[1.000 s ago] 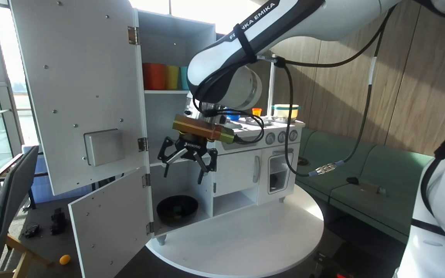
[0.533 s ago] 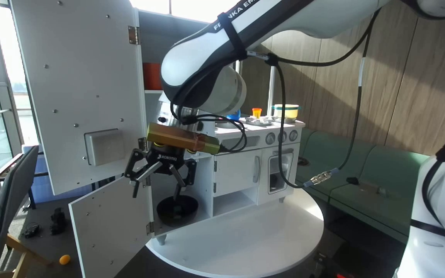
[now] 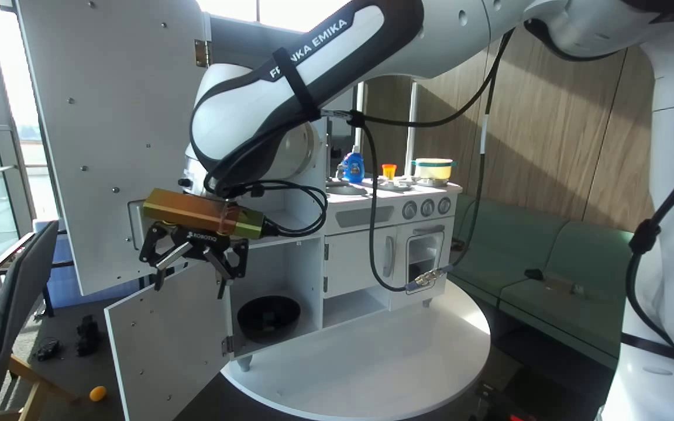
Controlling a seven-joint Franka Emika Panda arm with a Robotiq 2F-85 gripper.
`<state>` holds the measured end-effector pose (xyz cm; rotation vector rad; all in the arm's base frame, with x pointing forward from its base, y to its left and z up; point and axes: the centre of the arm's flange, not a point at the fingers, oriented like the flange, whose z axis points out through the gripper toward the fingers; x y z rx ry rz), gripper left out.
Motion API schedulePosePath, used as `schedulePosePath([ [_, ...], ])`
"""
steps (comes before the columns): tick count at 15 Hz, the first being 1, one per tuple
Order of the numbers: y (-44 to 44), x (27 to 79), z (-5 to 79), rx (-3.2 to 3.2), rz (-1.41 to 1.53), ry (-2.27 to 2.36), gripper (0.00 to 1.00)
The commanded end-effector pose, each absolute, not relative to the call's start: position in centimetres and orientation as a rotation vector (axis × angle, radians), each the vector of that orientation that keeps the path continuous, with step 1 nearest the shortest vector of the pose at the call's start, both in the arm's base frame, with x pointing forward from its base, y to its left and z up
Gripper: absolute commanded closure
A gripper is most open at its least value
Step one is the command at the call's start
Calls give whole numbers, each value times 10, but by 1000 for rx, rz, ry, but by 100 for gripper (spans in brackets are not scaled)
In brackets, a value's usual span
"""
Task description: Close the cabinet door in the middle, open the left lower cabinet door, remove the black bowl from the middle cabinet to the, put it in the lower cabinet and close the door
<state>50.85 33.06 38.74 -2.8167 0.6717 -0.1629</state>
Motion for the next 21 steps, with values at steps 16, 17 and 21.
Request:
schedulePosePath([
  [16, 374, 603, 362, -2676, -121, 1010, 0],
  [17, 374, 602, 358, -2683, -107, 1010, 0],
  [21, 355, 586, 359, -2751, -77, 978, 0],
])
